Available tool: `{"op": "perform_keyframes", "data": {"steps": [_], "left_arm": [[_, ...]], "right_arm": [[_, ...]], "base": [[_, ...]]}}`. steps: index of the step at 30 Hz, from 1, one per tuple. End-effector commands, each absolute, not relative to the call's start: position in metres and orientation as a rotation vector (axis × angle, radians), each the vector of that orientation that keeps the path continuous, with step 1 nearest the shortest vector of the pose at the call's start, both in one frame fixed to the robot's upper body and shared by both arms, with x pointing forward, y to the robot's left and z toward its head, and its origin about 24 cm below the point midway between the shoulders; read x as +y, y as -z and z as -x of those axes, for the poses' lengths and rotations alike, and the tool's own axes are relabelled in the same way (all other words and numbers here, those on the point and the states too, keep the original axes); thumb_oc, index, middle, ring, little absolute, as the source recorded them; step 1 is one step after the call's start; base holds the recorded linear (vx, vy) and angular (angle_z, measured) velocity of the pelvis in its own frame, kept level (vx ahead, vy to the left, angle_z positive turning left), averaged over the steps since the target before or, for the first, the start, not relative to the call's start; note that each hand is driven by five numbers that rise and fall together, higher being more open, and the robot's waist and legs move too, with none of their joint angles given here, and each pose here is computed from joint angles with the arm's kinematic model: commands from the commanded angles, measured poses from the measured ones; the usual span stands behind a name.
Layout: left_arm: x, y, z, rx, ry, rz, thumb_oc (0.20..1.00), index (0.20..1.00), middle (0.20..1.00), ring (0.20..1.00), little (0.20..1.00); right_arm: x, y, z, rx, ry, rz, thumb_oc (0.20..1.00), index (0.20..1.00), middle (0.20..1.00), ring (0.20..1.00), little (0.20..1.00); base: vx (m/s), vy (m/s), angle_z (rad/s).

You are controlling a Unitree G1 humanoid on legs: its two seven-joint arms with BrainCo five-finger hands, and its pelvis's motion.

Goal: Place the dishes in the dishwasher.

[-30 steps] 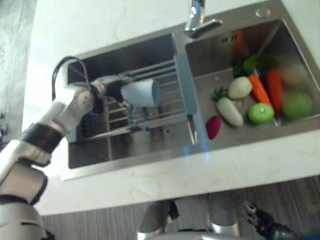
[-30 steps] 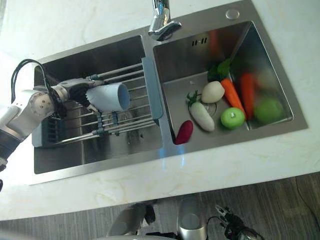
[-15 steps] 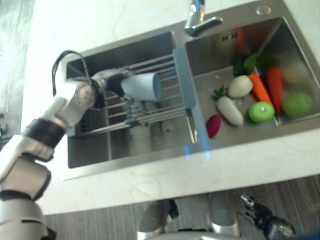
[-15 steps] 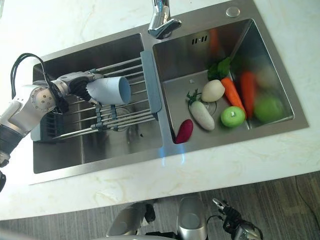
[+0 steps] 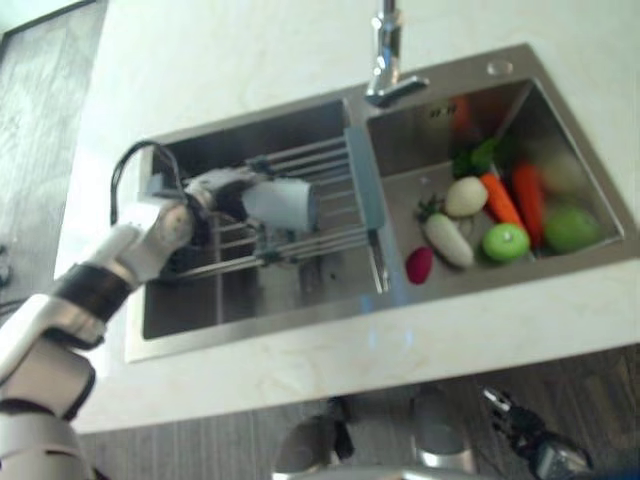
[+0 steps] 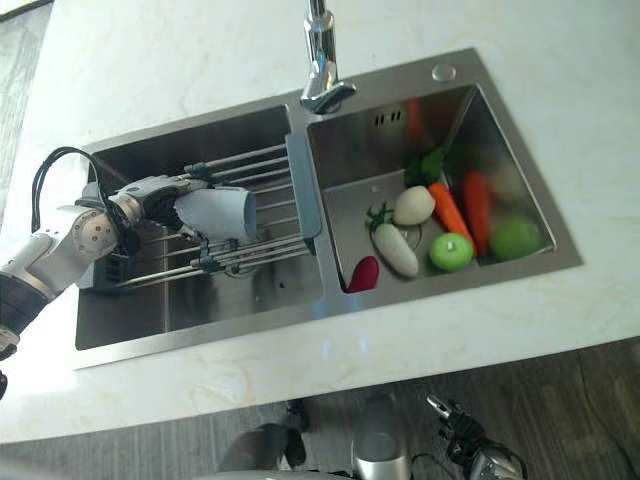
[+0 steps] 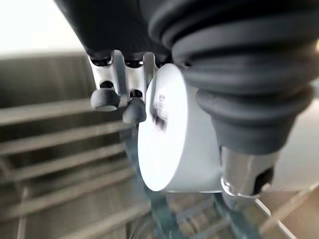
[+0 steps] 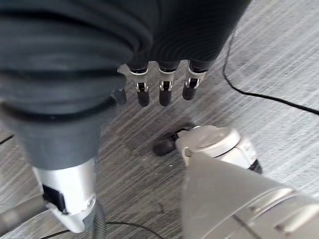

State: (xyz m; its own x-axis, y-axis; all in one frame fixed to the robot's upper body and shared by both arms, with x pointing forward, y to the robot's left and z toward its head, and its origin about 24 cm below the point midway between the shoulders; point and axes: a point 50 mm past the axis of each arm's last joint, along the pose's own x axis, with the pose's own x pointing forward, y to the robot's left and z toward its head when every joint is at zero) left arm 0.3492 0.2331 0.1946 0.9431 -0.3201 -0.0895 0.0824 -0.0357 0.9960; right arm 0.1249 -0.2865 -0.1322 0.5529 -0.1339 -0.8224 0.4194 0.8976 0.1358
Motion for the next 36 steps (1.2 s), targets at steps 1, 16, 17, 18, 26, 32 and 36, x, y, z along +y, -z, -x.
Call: {"op": "perform_keyframes", "data": {"steps": [1, 16, 17, 18, 26, 32, 36], "left_arm": [[0.249, -0.24, -0.345, -0.336, 0.113, -1.674, 0.2, 0.2, 0.2, 0.2, 0.2], [0.263, -0.251, -0.311, -0.665, -0.245, -1.479, 0.2, 0.2, 0.2, 0.2, 0.2], [0.262, -0.256, -0.302, -0.758, -0.296, -1.432, 0.2, 0.2, 0.2, 0.2, 0.2], [0.262, -0.258, -0.298, -0.792, -0.314, -1.409, 0.2, 0.2, 0.2, 0.2, 0.2], [0.264, -0.247, -0.259, -1.062, -0.545, -0.746, 0.2, 0.2, 0.2, 0.2, 0.2], [0.27, -0.219, -0.251, -1.006, -0.483, -0.074, 0.2, 0.2, 0.2, 0.2, 0.2], [0.271, -0.193, -0.258, -0.893, -0.338, 0.374, 0.2, 0.2, 0.2, 0.2, 0.2]], "right_arm": [[-0.284, 0.14, -0.1, 0.99, 0.365, -0.339, 1.0, 1.0, 1.0, 1.0, 1.0], [-0.273, 0.156, -0.048, 1.164, 0.403, -0.314, 1.0, 1.0, 1.0, 1.0, 1.0], [-0.27, 0.157, -0.047, 1.165, 0.4, -0.321, 1.0, 1.0, 1.0, 1.0, 1.0], [-0.269, 0.157, -0.046, 1.167, 0.399, -0.323, 1.0, 1.0, 1.0, 1.0, 1.0], [-0.259, 0.162, -0.035, 1.188, 0.39, -0.341, 1.0, 1.0, 1.0, 1.0, 1.0], [-0.257, 0.163, -0.027, 1.218, 0.387, -0.334, 1.0, 1.0, 1.0, 1.0, 1.0], [-0.254, 0.164, -0.03, 1.23, 0.382, -0.337, 1.0, 1.0, 1.0, 1.0, 1.0]], "base": [[0.0, -0.057, 0.2], [0.07, -0.02, 0.13], [0.04, -0.012, 0.18], [0.03, -0.01, 0.16], [0.04, 0.003, 0.12], [0.04, 0.009, 0.01], [0.01, 0.007, 0.04]]}}
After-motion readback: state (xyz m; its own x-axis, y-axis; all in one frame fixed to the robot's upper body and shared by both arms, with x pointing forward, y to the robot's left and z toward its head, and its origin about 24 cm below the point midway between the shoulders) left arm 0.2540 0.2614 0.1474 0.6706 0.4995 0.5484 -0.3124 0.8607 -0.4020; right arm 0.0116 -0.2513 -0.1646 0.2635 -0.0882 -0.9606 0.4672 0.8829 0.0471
